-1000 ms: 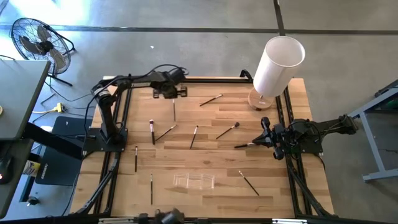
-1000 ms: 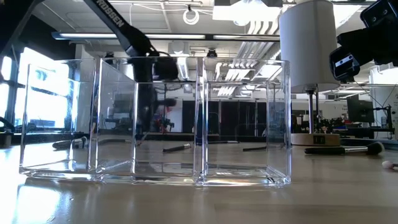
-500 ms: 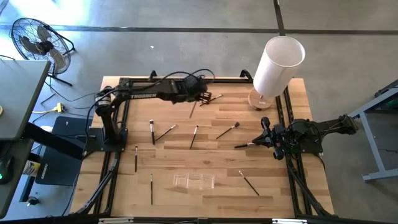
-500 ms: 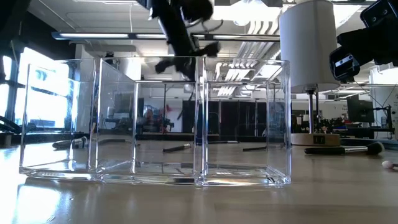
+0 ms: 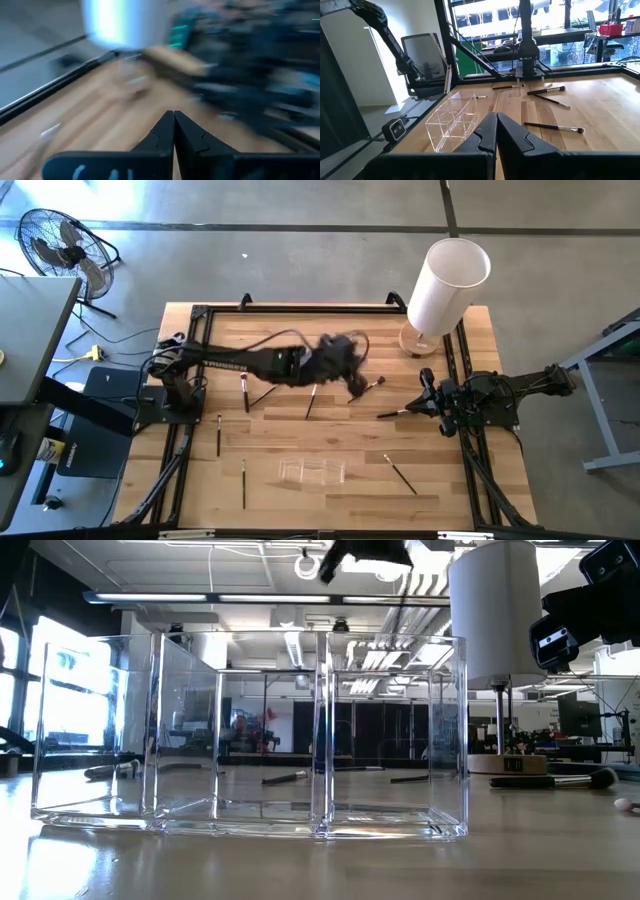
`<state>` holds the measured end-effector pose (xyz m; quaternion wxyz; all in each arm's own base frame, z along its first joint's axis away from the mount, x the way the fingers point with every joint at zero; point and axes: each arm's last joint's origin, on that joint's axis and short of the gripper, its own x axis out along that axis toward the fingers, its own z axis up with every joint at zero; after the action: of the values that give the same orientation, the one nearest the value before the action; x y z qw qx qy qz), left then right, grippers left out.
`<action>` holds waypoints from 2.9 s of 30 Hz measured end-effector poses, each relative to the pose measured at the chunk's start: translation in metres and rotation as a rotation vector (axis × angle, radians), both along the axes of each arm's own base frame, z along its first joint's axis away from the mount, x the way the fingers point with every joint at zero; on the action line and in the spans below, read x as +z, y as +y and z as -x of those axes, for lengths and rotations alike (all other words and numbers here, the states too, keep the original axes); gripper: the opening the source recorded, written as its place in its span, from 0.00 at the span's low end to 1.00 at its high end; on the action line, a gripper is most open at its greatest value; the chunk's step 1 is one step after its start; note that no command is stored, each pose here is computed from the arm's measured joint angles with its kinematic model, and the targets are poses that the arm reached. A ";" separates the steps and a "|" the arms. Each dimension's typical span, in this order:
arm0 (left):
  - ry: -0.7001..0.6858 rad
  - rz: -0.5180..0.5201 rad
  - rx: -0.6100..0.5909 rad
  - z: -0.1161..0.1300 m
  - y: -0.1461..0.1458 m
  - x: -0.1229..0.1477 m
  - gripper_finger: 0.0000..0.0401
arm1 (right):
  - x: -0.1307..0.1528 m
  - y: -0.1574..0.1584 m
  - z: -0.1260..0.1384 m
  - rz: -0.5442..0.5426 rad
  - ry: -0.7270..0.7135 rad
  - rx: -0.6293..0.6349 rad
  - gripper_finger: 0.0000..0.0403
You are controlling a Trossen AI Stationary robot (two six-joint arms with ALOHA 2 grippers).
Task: Put items in baskets/containers
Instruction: Put the black eyeshadow brush into the transparent organizer, then put the black blush brush into the transparent organizer
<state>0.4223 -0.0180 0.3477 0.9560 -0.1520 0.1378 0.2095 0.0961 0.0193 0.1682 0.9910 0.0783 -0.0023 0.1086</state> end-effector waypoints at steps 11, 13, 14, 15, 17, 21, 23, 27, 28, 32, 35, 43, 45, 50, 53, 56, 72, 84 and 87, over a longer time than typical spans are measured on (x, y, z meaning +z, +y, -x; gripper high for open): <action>-0.028 -0.130 -0.310 0.013 -0.083 0.007 0.00 | 0.000 0.000 0.000 0.000 0.000 0.000 0.01; -0.049 -0.127 -0.366 0.024 -0.097 0.008 0.00 | 0.000 0.000 0.000 0.000 0.000 0.000 0.01; -0.066 -0.127 -0.385 0.030 -0.103 0.007 0.00 | 0.000 0.000 0.000 0.000 0.000 0.000 0.01; -0.074 -0.123 -0.403 0.037 -0.110 0.005 0.00 | 0.000 0.000 0.000 0.000 0.000 0.000 0.01; -0.083 -0.114 -0.444 0.055 -0.121 -0.004 0.00 | 0.000 0.000 0.000 0.000 0.000 -0.001 0.01; -0.160 -0.071 -0.470 0.093 -0.139 -0.019 0.00 | 0.000 0.000 0.000 0.000 0.000 -0.001 0.01; -0.180 -0.063 -0.466 0.115 -0.147 -0.028 0.00 | 0.000 0.000 0.000 0.000 0.000 -0.001 0.01; -0.178 -0.050 -0.441 0.152 -0.161 -0.049 0.00 | 0.000 0.000 0.000 0.000 0.000 0.000 0.01; -0.173 -0.050 -0.438 0.161 -0.165 -0.055 0.00 | 0.000 0.000 0.000 0.000 0.000 0.000 0.01; -0.161 -0.068 -0.431 0.183 -0.173 -0.073 0.00 | 0.000 0.000 0.000 0.000 0.000 -0.001 0.01; -0.139 -0.084 -0.433 0.190 -0.174 -0.085 0.00 | 0.000 0.000 0.000 0.000 0.000 0.000 0.01; -0.099 -0.033 -0.395 0.184 -0.167 -0.104 0.01 | 0.000 0.000 0.000 0.000 0.001 0.000 0.01; -0.106 -0.015 -0.386 0.184 -0.167 -0.104 0.01 | 0.000 0.000 0.000 0.000 0.001 -0.001 0.01; -0.098 -0.001 -0.386 0.179 -0.161 -0.104 0.04 | 0.000 0.000 0.000 0.000 0.001 0.000 0.01; -0.087 0.007 -0.403 0.177 -0.159 -0.105 0.07 | 0.000 0.000 0.000 0.000 0.001 0.000 0.01; -0.081 0.008 -0.413 0.178 -0.160 -0.105 0.12 | 0.000 0.000 0.000 0.000 0.001 0.000 0.01; -0.140 -0.071 -0.294 0.164 -0.144 -0.044 0.22 | 0.000 0.000 0.000 0.000 0.001 0.000 0.01; 0.102 -0.086 -0.152 0.157 -0.075 0.029 0.10 | 0.000 0.000 0.000 0.000 0.001 0.000 0.01; 0.161 -0.075 -0.093 0.157 -0.058 0.033 0.03 | 0.000 0.000 0.000 0.000 0.001 0.000 0.01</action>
<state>0.2652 -0.0762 0.3811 0.9556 -0.0921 0.2131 0.1814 0.0962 0.0193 0.1682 0.9910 0.0782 -0.0017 0.1084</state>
